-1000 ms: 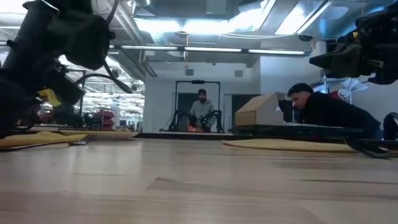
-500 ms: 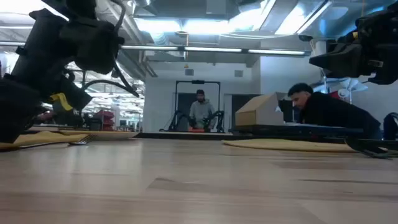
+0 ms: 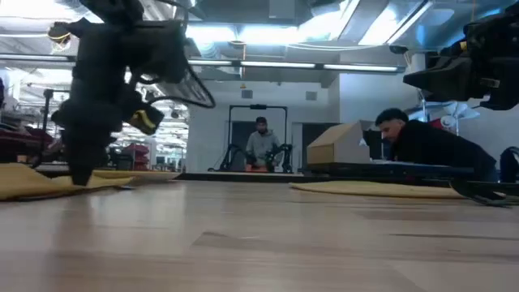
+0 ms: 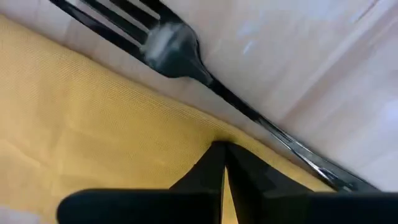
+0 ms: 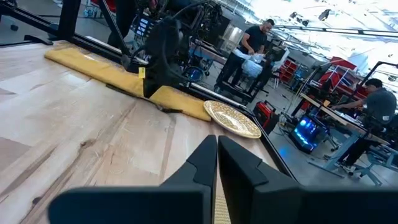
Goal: Set table place
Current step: Fold the yellow napkin
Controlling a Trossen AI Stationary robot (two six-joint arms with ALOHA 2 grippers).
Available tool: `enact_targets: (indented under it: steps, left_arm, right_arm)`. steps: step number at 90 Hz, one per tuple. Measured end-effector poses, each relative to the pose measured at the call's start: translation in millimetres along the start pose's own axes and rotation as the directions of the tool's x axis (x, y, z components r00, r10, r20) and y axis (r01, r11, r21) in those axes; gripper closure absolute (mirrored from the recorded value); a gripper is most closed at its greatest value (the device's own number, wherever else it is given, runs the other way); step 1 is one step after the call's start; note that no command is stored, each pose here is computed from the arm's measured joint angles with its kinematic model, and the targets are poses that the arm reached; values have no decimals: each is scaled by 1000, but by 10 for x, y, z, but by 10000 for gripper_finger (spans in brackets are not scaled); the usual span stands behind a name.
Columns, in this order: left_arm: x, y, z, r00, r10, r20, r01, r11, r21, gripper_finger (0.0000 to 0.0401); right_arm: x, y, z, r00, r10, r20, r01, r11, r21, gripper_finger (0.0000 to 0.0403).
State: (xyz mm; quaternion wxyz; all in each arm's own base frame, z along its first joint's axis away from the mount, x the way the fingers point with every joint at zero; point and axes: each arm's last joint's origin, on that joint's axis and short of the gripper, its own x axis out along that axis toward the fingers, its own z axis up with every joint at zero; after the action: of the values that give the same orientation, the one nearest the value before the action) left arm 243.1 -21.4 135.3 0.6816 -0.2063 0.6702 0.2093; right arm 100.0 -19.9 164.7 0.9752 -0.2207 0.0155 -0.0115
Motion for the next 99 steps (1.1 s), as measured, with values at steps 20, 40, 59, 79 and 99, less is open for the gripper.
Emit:
enact_targets:
  steps: [20, 40, 59, 79, 99]
  left_arm:
    - [7, -23, 96, 996, -51, 69, 51, 999, -6, 401]
    - [83, -25, 225, 990, -83, 114, 83, 997, 9, 401]
    - [-23, -80, 402, 970, -109, 217, 96, 993, 72, 401]
    - [-474, -122, 558, 960, 37, 276, -79, 986, 144, 401]
    - [-436, 120, 589, 965, 149, 214, -174, 979, 102, 401]
  right_arm:
    - [0, 0, 0, 1000, 0, 0, 0, 1000, 0, 398]
    - [0, 0, 1, 1000, 0, 0, 0, 1000, 0, 398]
    - [0, 0, 0, 1000, 0, -1, 0, 1000, 0, 398]
    - [0, -1, 2, 1000, -1, 1, 1, 1000, 0, 398]
    - [0, -3, 5, 1000, -2, 5, 2, 1000, -1, 398]
